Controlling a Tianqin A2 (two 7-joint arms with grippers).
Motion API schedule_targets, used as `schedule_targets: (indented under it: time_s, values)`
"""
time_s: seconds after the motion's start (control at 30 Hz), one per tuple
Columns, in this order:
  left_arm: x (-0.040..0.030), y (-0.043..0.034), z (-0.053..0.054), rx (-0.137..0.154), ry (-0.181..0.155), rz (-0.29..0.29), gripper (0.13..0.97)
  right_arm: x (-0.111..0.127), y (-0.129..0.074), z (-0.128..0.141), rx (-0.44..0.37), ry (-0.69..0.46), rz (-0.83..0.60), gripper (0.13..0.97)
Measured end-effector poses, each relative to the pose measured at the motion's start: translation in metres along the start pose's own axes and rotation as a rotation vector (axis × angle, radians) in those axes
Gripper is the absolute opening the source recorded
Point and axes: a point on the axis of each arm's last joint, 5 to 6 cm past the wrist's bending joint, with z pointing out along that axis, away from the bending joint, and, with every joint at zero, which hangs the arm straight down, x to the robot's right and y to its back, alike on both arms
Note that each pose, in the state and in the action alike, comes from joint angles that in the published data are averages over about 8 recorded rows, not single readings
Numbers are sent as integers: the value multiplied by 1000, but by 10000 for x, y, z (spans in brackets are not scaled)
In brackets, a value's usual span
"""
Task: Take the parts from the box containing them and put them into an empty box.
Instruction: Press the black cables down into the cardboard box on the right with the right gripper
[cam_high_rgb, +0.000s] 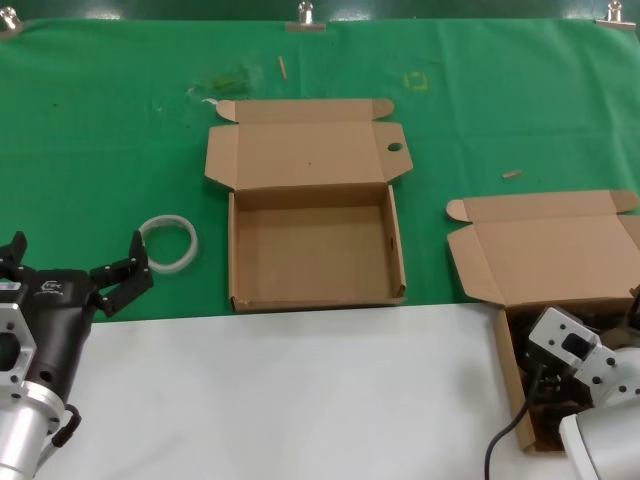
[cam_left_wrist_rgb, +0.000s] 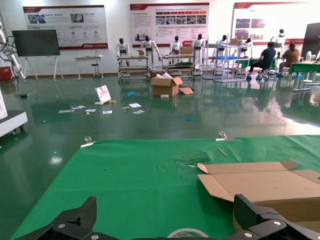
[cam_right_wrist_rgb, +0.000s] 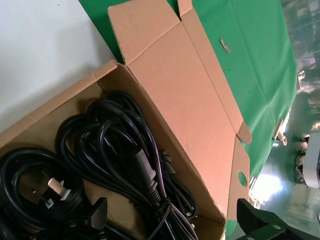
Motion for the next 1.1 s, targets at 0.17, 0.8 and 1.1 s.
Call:
schedule_targets:
  time_s: [0.17,0.8,1.1]
  values:
    - [0,0,0,0,0,0,965,-11,-14,-22,-2,-1,-5,855]
    - [0,0,0,0,0,0,965,-20,-28,-51,-4,-3,-12,547]
    - [0,0,0,0,0,0,965,-29,-16,-24,-1,-8,-5,357]
